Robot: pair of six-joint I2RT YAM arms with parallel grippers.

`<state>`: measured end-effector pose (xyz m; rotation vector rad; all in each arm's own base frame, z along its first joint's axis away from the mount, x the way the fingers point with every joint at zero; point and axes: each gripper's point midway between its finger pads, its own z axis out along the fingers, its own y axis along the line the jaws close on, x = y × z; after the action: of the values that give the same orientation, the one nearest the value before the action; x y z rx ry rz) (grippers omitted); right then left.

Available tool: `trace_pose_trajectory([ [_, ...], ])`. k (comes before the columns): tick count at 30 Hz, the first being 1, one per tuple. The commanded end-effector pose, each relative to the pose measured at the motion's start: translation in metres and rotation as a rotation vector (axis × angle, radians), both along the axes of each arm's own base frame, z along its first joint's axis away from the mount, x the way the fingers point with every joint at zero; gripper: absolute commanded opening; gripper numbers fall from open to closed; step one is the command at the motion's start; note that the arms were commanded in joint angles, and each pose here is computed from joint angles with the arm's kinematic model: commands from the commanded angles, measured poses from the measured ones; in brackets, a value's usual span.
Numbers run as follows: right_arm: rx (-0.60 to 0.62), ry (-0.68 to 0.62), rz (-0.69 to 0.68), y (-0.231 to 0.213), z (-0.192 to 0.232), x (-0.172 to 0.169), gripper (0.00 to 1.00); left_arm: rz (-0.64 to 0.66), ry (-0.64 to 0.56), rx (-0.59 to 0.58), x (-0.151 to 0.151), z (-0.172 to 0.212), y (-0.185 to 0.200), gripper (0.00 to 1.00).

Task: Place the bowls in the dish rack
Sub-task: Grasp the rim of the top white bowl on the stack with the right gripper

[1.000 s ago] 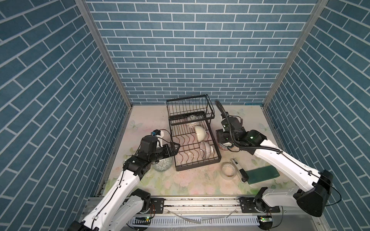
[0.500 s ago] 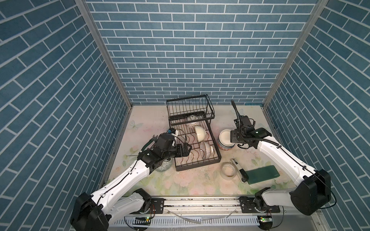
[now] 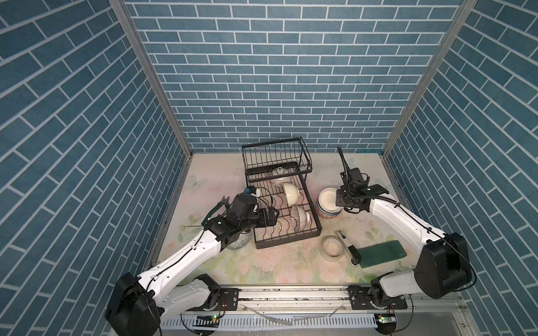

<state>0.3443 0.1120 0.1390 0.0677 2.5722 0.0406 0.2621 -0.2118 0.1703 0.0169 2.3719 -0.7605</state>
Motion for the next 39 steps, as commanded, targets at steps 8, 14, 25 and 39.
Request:
trace_pose_trajectory([
  [8,0.02,0.034,-0.032,0.001,-0.022,0.007,0.35,0.033,-0.013,0.03,0.0,-0.003,0.009,1.0],
  [14,0.015,0.041,-0.034,0.001,-0.028,0.008,0.24,0.053,-0.014,0.036,0.001,-0.004,0.013,1.0],
  [25,0.037,0.03,-0.023,0.005,-0.021,0.009,0.01,0.049,-0.014,0.051,0.001,-0.005,0.013,1.0],
  [39,0.061,-0.033,0.003,0.007,0.009,0.011,0.0,0.071,-0.034,0.043,0.002,-0.004,0.018,1.0],
])
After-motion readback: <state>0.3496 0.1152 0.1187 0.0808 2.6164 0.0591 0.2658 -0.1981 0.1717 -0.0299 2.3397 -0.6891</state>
